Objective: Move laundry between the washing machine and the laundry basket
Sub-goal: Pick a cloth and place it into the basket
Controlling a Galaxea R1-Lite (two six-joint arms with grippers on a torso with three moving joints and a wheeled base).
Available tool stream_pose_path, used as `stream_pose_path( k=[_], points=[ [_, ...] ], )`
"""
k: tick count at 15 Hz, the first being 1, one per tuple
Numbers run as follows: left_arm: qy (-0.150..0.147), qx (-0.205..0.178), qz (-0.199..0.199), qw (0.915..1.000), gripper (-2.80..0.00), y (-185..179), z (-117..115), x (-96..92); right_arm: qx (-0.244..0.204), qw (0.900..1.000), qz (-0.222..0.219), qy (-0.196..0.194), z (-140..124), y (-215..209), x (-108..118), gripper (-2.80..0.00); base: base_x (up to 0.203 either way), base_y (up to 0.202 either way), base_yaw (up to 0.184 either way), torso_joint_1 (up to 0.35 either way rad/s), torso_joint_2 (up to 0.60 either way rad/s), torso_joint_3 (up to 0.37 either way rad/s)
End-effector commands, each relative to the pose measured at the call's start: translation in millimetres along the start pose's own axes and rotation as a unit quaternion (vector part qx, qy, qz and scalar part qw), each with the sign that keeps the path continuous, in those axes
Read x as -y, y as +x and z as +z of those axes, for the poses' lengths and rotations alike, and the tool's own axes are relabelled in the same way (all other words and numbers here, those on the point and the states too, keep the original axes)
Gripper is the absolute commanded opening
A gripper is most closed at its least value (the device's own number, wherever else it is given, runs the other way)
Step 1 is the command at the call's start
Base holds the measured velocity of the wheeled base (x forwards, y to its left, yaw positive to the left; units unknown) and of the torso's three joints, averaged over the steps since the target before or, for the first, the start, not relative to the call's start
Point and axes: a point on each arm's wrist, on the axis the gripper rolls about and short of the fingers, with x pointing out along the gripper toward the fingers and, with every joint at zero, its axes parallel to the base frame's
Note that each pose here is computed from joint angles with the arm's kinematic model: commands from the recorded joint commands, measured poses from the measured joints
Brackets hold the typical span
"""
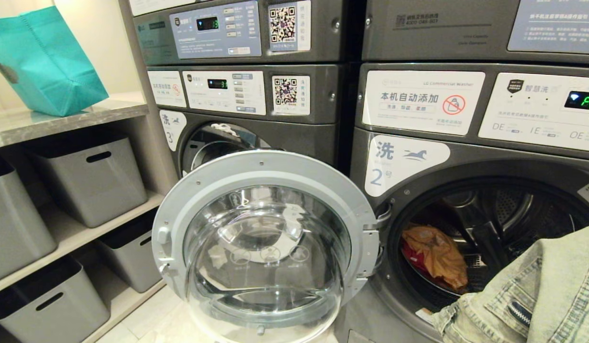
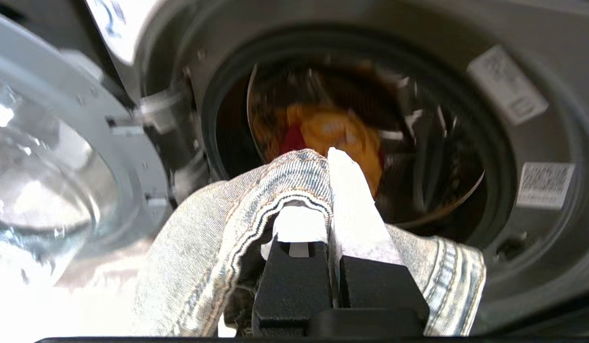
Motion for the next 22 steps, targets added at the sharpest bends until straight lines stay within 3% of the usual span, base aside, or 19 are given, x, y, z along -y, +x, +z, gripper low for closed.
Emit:
stream_pose_path(
  k=[1,9,22],
  points=[
    [0.0,-0.001,0.0,1.0,-2.8,0.1,0.0,0.0,-0.023,1.0,-0.002,0.0,-3.2,4.4,0.3,-2.8,0.0,0.0,0.0,0.0,0.0,0.0],
    [0.0,-0.001,0.0,1.0,-2.8,0.1,0.0,0.0,-0.034,0.999,-0.004,-0.001,5.0,11.8,1.6,-2.8,0.001,0.001,-0.011,0.0,0.0,0.0],
    [0.0,-0.001,0.0,1.0,-2.8,0.1,0.0,0.0,-0.034,0.999,-0.013,0.006,5.8,12.1,3.3,-2.8,0.001,0.008,-0.173,0.002,0.0,0.003]
  ],
)
